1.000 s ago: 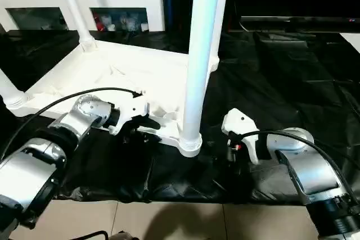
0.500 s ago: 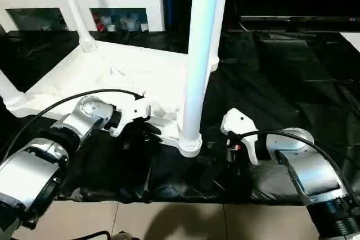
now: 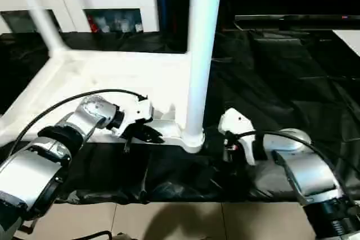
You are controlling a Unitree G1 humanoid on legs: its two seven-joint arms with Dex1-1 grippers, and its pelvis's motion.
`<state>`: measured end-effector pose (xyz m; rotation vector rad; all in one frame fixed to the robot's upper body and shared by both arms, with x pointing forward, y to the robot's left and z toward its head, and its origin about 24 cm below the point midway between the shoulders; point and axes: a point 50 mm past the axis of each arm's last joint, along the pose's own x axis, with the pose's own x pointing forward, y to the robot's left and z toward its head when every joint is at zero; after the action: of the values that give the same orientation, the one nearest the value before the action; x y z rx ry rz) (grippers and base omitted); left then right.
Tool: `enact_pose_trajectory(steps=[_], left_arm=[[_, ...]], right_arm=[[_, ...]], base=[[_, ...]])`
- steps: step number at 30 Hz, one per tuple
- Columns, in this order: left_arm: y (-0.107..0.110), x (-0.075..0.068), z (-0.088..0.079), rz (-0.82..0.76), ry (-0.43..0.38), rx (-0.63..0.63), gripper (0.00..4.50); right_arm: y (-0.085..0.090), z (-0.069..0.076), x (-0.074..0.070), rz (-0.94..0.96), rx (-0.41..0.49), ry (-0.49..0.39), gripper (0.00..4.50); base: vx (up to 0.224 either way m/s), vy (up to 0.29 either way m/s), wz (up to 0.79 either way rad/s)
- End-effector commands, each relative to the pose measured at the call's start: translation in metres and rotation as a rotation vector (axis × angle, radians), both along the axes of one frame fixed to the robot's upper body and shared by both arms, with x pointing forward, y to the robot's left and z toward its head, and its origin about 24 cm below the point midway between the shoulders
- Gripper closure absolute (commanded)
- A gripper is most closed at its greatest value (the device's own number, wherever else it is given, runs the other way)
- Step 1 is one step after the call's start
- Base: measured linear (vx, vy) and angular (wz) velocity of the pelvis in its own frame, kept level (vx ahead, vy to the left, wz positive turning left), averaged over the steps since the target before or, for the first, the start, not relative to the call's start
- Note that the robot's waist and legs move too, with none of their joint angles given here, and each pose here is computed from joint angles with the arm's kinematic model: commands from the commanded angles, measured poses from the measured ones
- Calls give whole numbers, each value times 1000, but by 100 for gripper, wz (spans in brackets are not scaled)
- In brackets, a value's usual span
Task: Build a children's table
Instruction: Rotate table base, then rotate leg to tighten
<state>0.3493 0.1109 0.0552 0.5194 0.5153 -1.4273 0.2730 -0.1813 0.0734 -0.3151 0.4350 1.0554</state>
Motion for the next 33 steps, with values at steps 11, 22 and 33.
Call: enact_pose_trajectory(steps=[11,22,33], left_arm=[[9,-7,-22,213,66,-78,448],[13,-15,-27,164,27,-44,450],[16,-18,-29,167,32,-47,450]], right_arm=[[22,-19,31,-215,31,-86,0],[36,-17,43,-207,90,-139,49],[38,-26,45,-168,70,-126,138]], base=[[0,0,0],[0,0,0],[0,0,0]])
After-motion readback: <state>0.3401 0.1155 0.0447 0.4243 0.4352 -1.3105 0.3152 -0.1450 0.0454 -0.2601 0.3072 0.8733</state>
